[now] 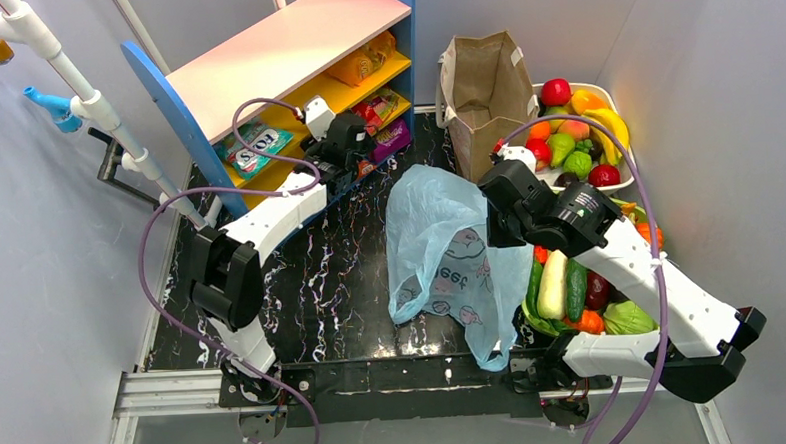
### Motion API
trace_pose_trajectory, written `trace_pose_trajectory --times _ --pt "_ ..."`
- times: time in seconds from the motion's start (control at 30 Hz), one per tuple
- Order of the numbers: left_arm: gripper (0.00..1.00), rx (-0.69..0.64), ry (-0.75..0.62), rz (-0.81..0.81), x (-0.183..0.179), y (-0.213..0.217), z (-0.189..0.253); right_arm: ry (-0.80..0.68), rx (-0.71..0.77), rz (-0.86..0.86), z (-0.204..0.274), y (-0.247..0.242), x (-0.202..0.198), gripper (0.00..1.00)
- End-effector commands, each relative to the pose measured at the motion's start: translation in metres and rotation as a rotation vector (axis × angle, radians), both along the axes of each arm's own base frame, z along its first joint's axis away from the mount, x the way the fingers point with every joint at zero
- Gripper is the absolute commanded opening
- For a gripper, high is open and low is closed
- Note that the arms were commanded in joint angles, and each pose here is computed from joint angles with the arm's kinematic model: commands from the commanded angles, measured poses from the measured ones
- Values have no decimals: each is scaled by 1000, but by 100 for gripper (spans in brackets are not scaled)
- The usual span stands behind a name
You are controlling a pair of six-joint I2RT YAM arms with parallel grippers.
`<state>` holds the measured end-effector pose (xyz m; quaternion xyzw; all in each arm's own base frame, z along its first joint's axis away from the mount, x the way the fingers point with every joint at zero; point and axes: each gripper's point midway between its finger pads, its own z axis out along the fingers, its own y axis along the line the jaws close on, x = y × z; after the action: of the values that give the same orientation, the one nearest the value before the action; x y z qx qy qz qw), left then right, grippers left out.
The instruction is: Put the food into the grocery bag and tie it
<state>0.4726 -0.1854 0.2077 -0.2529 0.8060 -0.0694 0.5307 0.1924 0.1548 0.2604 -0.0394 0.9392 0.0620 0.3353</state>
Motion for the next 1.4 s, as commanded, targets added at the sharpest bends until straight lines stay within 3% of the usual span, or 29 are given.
trace_pose_trajectory --times 0.0,0.63,0.87,0.97,1.13,1.37 --pt "78 17 -39 64 11 14 12 -28 -12 -1 1 -6 3 1" --pt "66 -29 -112 56 31 5 3 -1 -24 1 -8 -10 -3 1" --pt "46 12 -81 28 36 4 1 28 -27 2 -13 -10 -8 1" --pt "23 8 -82 16 36 4 2 40 -26 -1 -16 -10 -10 1" --pt "3 -17 -79 29 24 11 5 38 -24 -5 -15 -9 -8 1" --pt "0 -32 -50 -18 -2 15 6 38 -10 -21 -14 -7 -7 1"
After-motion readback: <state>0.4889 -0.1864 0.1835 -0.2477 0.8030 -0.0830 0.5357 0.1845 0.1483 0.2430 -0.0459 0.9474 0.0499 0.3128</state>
